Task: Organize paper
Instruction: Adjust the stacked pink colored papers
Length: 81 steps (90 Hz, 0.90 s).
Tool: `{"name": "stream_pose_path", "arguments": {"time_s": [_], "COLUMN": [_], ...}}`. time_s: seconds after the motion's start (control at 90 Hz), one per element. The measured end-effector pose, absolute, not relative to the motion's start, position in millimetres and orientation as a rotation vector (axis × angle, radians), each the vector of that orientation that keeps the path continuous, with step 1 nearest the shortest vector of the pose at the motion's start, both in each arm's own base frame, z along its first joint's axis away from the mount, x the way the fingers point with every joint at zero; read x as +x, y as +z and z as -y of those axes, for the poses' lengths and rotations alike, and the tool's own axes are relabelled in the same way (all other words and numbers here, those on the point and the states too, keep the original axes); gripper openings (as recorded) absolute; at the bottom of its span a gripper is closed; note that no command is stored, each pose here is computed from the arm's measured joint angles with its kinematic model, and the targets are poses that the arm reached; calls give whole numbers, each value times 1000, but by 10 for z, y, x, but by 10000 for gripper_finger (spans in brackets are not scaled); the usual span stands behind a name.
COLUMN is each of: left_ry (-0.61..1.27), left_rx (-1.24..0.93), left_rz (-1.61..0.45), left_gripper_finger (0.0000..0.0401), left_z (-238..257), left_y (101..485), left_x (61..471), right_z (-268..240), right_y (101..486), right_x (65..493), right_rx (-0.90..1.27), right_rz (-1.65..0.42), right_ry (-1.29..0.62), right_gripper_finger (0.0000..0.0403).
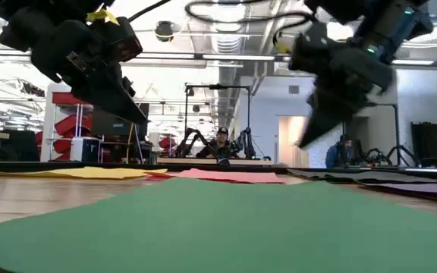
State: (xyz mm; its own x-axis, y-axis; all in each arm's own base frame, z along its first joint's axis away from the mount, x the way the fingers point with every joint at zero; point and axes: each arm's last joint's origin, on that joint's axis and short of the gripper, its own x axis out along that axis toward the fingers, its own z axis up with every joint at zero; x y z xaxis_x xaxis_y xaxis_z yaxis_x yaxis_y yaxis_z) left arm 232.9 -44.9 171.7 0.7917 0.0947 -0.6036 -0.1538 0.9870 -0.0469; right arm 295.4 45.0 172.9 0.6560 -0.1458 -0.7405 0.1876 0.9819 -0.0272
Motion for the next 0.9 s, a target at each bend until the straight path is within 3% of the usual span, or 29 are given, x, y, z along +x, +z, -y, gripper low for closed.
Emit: {"name": "stream_pose_path", "arguments": {"time_s": [0.422,0.9], "left_ry": [134,177], "left_rx": [-216,-287], "left_rz": [-456,-471], "left_gripper_finger": [0,0], "left_z": [331,222], "left_y": [1672,1606], "left_x": [2273,2247], "right_z": [380,847], "right_y": [1278,1051], "right_x": [3330,3285], "right_rx": [103,209], "right_rz": [-719,-764], "right_ry": [-357,-500], "right_gripper_finger": [0,0]}}
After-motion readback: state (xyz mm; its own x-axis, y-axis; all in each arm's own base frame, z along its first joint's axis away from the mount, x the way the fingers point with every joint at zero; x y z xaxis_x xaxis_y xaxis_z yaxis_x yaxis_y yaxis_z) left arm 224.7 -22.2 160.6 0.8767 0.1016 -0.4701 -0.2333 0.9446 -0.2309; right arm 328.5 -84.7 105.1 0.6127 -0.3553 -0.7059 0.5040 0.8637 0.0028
